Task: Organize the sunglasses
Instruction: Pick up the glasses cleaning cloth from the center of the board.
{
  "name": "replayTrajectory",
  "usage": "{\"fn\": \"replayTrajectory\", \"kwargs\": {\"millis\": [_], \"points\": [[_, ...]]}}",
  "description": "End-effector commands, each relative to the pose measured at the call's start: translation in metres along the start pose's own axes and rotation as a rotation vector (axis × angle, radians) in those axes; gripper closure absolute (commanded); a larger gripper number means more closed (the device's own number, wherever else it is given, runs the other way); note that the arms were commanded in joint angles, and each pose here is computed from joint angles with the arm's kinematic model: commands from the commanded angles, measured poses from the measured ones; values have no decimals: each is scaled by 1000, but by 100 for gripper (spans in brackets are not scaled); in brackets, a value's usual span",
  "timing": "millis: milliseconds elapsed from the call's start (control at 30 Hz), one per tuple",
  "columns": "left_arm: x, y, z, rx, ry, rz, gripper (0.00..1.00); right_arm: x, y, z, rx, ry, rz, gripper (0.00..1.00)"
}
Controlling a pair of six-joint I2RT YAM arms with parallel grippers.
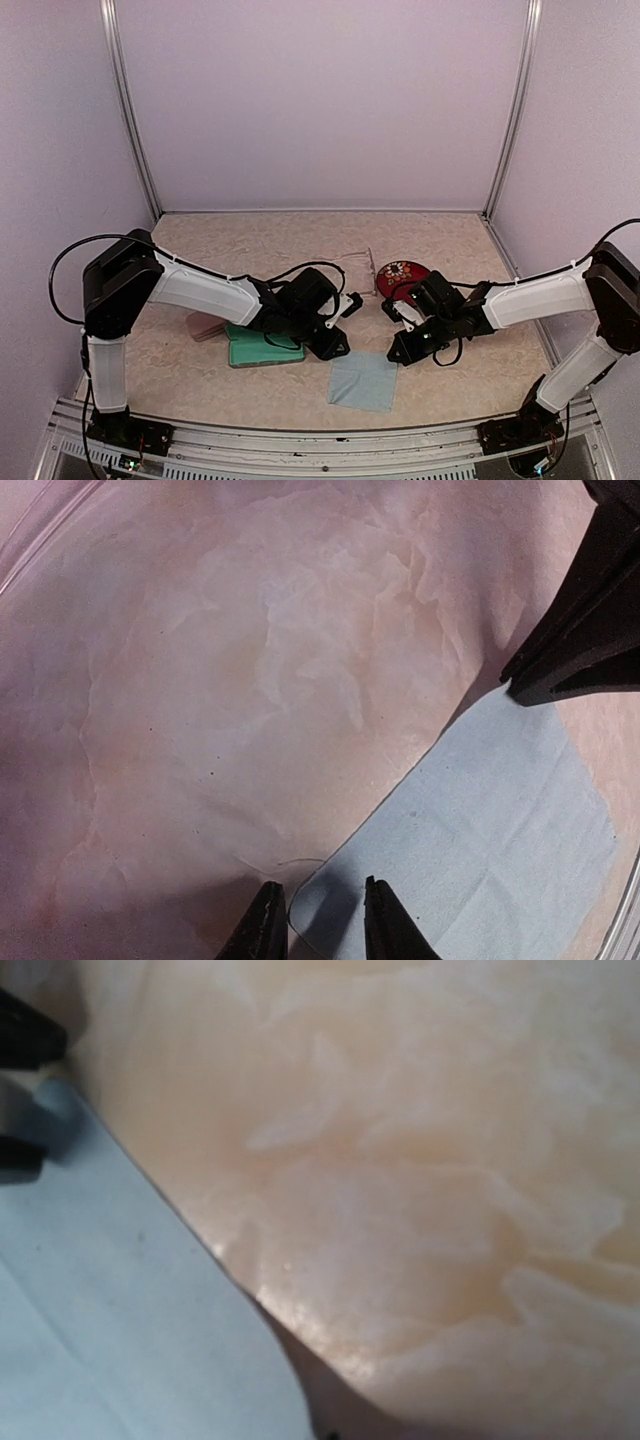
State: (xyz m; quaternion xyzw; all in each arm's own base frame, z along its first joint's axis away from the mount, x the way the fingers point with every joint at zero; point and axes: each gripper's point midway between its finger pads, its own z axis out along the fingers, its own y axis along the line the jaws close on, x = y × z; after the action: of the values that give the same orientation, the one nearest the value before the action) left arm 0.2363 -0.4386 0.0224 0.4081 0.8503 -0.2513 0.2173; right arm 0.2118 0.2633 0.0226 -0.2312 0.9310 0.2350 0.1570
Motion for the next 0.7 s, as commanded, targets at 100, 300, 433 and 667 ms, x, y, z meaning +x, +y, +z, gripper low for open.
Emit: {"fn": "replayTrajectory", "kwargs": {"millis": [100,300,433,667], "points": [[15,-2,7,23,50,3,82,-2,-1,-2,2,-13,-10,98],[19,-3,7,23,58,-1,90,-2,0,-1,2,-13,-11,99],[14,-4,5,23,44,-1,95,-2,0,-1,1,-11,-11,99],[-2,-9,-2,29,-13,6,100,-11,5,-7,-13,-50,-50,100]]}}
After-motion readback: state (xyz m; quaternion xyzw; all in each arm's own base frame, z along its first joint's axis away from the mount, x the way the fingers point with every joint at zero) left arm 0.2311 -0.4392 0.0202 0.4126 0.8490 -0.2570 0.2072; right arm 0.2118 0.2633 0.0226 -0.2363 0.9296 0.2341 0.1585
